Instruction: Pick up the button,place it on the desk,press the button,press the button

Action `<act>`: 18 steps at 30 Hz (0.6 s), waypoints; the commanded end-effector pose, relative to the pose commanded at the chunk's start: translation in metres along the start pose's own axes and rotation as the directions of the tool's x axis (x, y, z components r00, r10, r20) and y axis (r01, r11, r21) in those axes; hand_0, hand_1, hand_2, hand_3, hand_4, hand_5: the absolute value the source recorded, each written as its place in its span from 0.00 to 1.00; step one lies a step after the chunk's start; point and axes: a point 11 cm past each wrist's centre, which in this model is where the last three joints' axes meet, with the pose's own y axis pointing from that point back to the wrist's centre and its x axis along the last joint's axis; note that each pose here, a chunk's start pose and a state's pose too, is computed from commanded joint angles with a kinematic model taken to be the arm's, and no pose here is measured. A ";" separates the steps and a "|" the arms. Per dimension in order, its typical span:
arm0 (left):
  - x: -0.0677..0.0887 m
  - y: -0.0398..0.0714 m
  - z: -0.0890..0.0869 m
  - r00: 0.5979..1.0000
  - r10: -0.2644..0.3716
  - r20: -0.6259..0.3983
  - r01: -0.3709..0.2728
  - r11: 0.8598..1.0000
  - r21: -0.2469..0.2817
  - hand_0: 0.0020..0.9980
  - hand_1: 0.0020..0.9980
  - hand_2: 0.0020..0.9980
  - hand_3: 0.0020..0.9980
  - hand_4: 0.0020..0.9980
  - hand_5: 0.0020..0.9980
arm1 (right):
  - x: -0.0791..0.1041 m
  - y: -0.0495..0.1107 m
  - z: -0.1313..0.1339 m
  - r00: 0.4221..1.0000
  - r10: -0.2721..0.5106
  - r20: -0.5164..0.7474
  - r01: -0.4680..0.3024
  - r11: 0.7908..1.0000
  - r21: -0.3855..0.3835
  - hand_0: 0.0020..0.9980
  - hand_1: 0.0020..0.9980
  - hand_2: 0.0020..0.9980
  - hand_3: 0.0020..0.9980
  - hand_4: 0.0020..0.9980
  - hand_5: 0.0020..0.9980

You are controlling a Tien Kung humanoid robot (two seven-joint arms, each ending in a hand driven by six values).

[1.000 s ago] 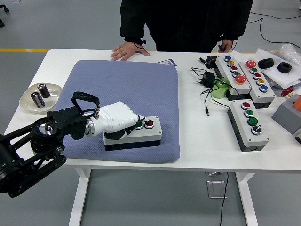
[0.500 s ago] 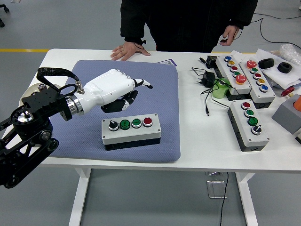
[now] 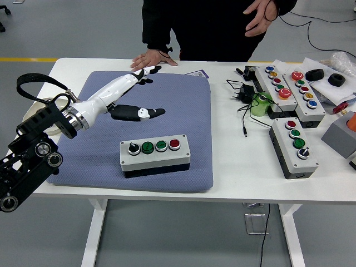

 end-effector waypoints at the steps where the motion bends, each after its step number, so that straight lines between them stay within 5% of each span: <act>1: 0.007 0.001 -0.006 0.998 0.039 -0.046 -0.038 0.999 0.024 0.89 0.92 1.00 1.00 0.97 0.99 | 0.000 0.000 0.000 1.000 0.000 -0.001 0.000 1.000 -0.001 0.75 0.69 0.71 0.58 0.18 0.13; 4: 0.022 0.004 -0.018 0.974 0.136 -0.181 -0.125 0.990 0.072 0.91 0.92 1.00 1.00 0.92 1.00 | 0.000 0.000 0.001 1.000 -0.001 -0.001 0.001 1.000 -0.002 0.75 0.69 0.71 0.58 0.18 0.13; 8: 0.041 0.013 -0.038 0.894 0.267 -0.359 -0.228 0.962 0.149 0.91 0.92 1.00 1.00 0.92 1.00 | 0.000 0.000 0.001 1.000 -0.001 -0.005 0.001 1.000 -0.001 0.75 0.69 0.71 0.58 0.18 0.13; 13: 0.053 0.032 -0.064 0.722 0.383 -0.576 -0.292 0.924 0.248 0.91 0.92 1.00 1.00 0.91 1.00 | -0.001 0.000 -0.001 1.000 -0.002 0.000 0.002 1.000 0.002 0.75 0.69 0.71 0.58 0.18 0.13; 16: 0.055 0.042 -0.076 0.598 0.413 -0.687 -0.298 0.910 0.288 0.90 0.91 1.00 1.00 0.90 1.00 | 0.000 0.000 -0.003 1.000 -0.001 -0.001 0.001 1.000 0.006 0.75 0.69 0.71 0.58 0.18 0.13; 18: 0.056 0.046 -0.079 0.551 0.416 -0.724 -0.297 0.908 0.297 0.90 0.91 1.00 1.00 0.90 1.00 | -0.001 0.000 -0.003 1.000 -0.002 -0.002 0.002 1.000 0.006 0.75 0.69 0.71 0.58 0.18 0.13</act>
